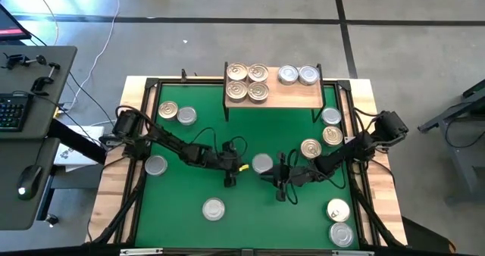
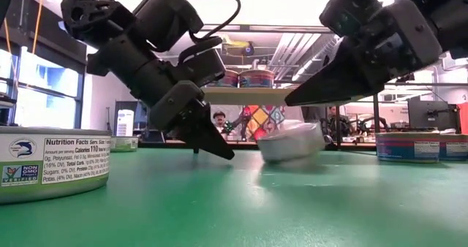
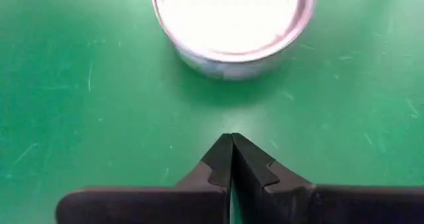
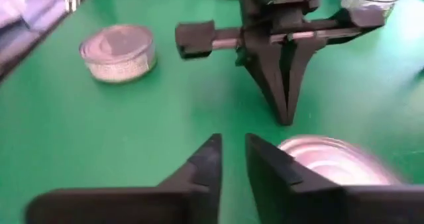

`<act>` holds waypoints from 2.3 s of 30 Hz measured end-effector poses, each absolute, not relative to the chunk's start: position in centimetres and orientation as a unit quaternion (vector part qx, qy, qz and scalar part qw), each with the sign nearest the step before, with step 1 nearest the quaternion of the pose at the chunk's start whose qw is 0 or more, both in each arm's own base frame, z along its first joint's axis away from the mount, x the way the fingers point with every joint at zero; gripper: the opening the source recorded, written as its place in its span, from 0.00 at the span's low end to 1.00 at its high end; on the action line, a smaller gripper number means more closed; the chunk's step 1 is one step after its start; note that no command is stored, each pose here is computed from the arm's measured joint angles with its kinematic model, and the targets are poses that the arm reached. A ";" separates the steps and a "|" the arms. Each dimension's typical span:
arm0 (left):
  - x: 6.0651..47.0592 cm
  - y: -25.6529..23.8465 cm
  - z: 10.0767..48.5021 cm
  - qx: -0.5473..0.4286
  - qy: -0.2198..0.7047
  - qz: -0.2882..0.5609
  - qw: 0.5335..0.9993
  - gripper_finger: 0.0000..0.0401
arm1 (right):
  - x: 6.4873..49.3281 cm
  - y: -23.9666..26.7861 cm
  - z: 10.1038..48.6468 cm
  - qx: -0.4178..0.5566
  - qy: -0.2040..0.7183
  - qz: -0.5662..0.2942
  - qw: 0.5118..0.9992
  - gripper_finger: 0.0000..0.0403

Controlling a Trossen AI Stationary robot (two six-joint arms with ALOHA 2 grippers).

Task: Stack canned seafood by type on shelf
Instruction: Put the green tuna can on the shelf

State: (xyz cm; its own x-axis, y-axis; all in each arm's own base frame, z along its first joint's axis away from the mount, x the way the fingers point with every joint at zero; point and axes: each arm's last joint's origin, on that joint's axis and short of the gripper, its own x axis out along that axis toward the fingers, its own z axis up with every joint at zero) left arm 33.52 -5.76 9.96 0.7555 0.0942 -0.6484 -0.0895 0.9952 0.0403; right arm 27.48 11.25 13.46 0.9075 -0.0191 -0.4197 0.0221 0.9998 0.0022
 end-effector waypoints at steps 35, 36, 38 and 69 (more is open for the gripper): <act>38.5 -3.9 10.4 -0.040 0.281 -0.094 0.954 0.00 | 24.7 14.4 16.9 0.011 0.384 -0.073 0.920 0.55; 38.5 -4.2 10.6 -0.036 0.278 -0.096 0.955 0.00 | 24.7 14.5 16.9 0.010 0.380 -0.075 0.922 0.55; 38.4 -4.4 11.0 -0.031 0.269 -0.090 0.958 0.00 | 24.7 14.5 17.0 0.009 0.377 -0.075 0.923 0.55; 38.9 -2.2 9.2 -0.047 0.269 -0.039 0.961 0.00 | 26.9 14.8 14.8 -0.129 0.351 -0.042 0.927 0.55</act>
State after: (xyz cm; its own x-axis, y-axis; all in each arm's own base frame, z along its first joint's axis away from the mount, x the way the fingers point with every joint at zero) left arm 38.89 -2.19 9.16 0.8524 -0.1013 -0.5130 0.0504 0.9924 -0.1121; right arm 26.87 14.78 14.84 0.7501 -0.1690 -0.6394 -0.0119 0.9632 -0.2685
